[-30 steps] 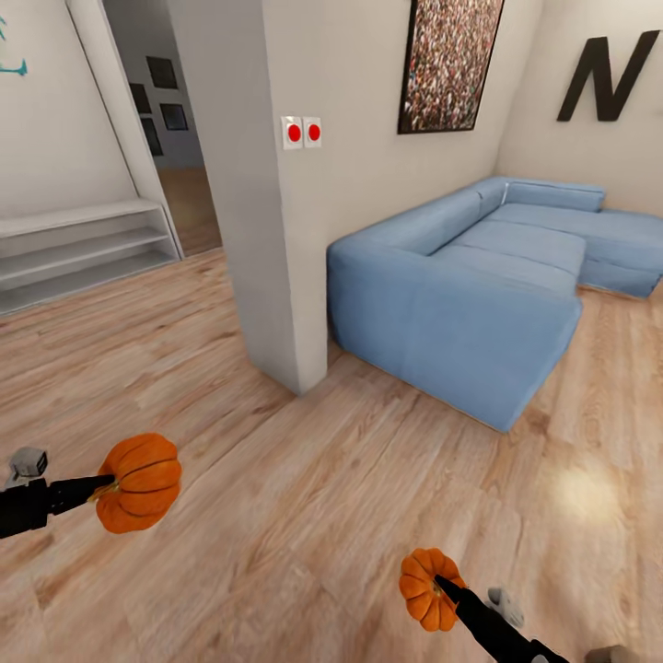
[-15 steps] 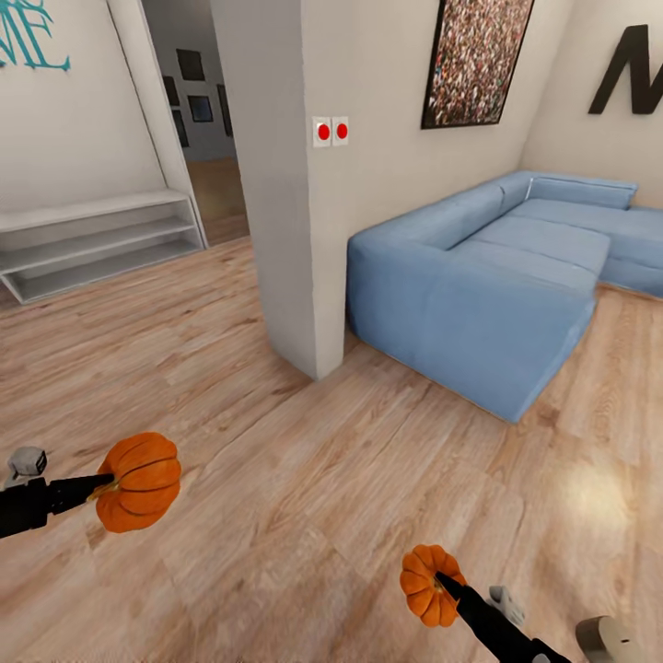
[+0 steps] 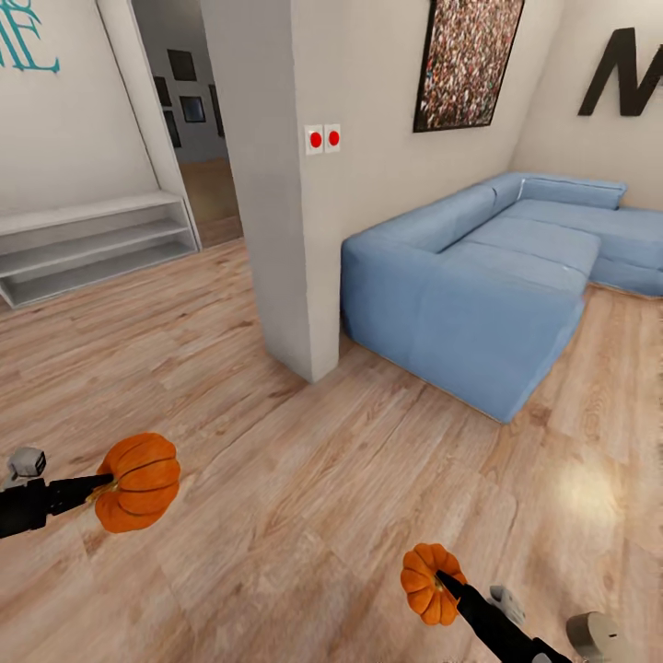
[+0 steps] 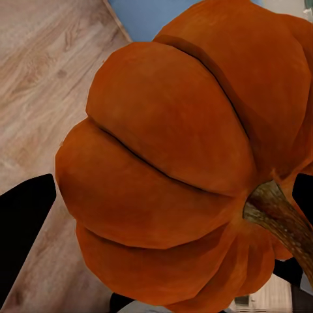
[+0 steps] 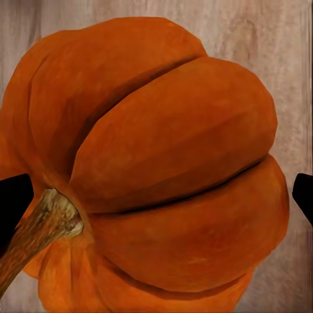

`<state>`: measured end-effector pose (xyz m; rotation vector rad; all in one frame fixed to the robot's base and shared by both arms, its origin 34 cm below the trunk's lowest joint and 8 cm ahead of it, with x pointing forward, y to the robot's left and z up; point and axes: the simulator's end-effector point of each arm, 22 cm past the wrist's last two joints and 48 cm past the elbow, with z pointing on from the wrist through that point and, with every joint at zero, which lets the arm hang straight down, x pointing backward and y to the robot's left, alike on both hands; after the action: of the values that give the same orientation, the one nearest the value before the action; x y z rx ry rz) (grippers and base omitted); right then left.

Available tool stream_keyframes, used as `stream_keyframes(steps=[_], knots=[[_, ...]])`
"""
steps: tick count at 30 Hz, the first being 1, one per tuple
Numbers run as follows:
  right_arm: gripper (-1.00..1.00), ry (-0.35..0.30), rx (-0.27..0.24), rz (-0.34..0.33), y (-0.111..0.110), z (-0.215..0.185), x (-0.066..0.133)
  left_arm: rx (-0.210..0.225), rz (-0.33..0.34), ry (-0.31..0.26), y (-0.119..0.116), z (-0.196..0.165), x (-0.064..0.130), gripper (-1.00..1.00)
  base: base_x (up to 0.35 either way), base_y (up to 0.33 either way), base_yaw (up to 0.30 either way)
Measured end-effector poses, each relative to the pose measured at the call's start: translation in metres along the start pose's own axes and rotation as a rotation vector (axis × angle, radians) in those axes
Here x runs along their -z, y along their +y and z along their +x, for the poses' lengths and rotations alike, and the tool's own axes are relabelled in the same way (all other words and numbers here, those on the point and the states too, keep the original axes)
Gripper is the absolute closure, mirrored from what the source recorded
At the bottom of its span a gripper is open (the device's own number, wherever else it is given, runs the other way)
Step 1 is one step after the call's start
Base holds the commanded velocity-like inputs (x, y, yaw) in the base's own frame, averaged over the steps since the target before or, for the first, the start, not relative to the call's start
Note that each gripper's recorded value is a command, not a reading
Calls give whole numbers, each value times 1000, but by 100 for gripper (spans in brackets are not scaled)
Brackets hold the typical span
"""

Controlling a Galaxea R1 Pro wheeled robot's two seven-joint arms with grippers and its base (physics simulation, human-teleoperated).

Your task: Place each of the two pumpkins and all three candles from the living room inside a cabinet in the living room (use any cabinet), then make sure every cabinet is closed, and position the cauldron so it is next to a table in the living room.

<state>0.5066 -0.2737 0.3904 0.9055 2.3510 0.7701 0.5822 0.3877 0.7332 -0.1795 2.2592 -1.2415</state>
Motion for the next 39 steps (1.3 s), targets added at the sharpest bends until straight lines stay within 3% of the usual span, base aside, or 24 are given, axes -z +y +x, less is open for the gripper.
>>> stream_keyframes(steps=[26,39], knots=[[100,7,1,-2,0,2,0,-6,-9,2,2,1,0,100,0,0,-279],[100,4,-3,-1,18,-7,16,-5,-8,2,-18,-13,9,100,0,0,-281]])
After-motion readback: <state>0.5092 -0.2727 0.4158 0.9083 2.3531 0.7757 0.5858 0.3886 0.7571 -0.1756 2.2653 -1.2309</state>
